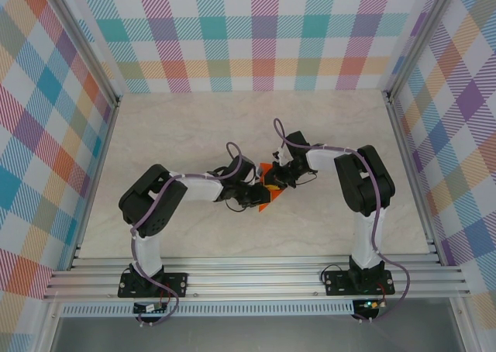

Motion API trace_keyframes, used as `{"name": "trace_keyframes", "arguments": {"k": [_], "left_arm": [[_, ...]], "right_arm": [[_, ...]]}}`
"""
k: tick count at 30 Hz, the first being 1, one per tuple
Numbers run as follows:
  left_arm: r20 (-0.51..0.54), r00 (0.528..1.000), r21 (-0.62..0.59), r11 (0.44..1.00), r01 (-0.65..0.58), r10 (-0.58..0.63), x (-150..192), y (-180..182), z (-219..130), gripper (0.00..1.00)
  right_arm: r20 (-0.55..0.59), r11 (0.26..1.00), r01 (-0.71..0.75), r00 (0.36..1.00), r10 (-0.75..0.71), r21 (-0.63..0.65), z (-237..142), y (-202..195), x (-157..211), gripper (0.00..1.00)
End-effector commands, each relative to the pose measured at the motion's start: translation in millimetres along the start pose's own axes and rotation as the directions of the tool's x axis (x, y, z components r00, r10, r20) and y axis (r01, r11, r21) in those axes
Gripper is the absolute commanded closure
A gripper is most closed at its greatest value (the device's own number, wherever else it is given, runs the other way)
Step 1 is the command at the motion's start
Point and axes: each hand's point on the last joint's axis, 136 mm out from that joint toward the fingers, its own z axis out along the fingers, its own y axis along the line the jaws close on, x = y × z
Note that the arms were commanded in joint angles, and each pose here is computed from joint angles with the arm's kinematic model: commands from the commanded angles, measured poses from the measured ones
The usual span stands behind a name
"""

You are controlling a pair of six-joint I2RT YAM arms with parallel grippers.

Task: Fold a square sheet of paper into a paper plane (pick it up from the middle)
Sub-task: Fourth fold the wing at the center of the table.

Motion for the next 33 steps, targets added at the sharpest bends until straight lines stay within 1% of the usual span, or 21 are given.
{"name": "trace_keyframes", "arguments": {"k": [1,5,8,11,14,16,18,22,25,27,28,33], "left_arm": [[-0.136,0.984,-0.067,0.992,0.11,-0.118,48,40,3,0.82],[-0.18,0.974,-0.119,0.986,0.118,-0.138,73,55,-9,0.81],[-0.196,0.969,-0.124,0.984,0.131,-0.154,84,61,-15,0.81],[-0.229,0.959,-0.161,0.978,0.13,-0.165,97,70,-19,0.8],[-0.254,0.954,-0.18,0.977,0.116,-0.161,103,72,-22,0.8],[-0.252,0.955,-0.201,0.974,0.108,-0.158,103,74,-26,0.8],[-0.214,0.968,-0.18,0.979,0.094,-0.132,93,64,-30,0.8],[-0.064,0.997,-0.125,0.992,0.03,-0.039,53,28,-47,0.8],[0.064,0.998,-0.091,0.996,-0.008,0.014,21,3,-59,0.8],[0.122,0.992,-0.049,0.999,-0.021,0.027,6,-10,-60,0.8],[0.139,0.99,-0.035,0.999,-0.025,0.029,0,-14,-58,0.81],[0.122,0.992,0.028,0.999,-0.022,0.019,-11,-21,-35,0.81]], "right_arm": [[-0.044,0.983,-0.074,0.996,0.083,0.17,18,-51,16,0.87],[-0.041,0.981,-0.075,0.996,0.084,0.177,18,-53,15,0.87],[-0.04,0.98,-0.077,0.996,0.086,0.181,19,-54,15,0.87],[-0.039,0.98,-0.08,0.995,0.089,0.182,19,-55,15,0.87],[-0.041,0.981,-0.081,0.995,0.089,0.179,20,-54,15,0.87],[-0.041,0.981,-0.079,0.995,0.088,0.177,19,-53,15,0.87],[-0.04,0.982,-0.077,0.996,0.085,0.17,19,-52,15,0.87],[-0.039,0.983,-0.075,0.996,0.083,0.166,18,-50,15,0.87],[-0.039,0.983,-0.077,0.996,0.084,0.166,18,-50,15,0.87],[-0.038,0.983,-0.076,0.996,0.084,0.165,18,-50,14,0.87],[-0.037,0.983,-0.077,0.996,0.084,0.165,18,-50,14,0.87],[-0.036,0.984,-0.08,0.996,0.087,0.159,18,-49,13,0.87]]}}
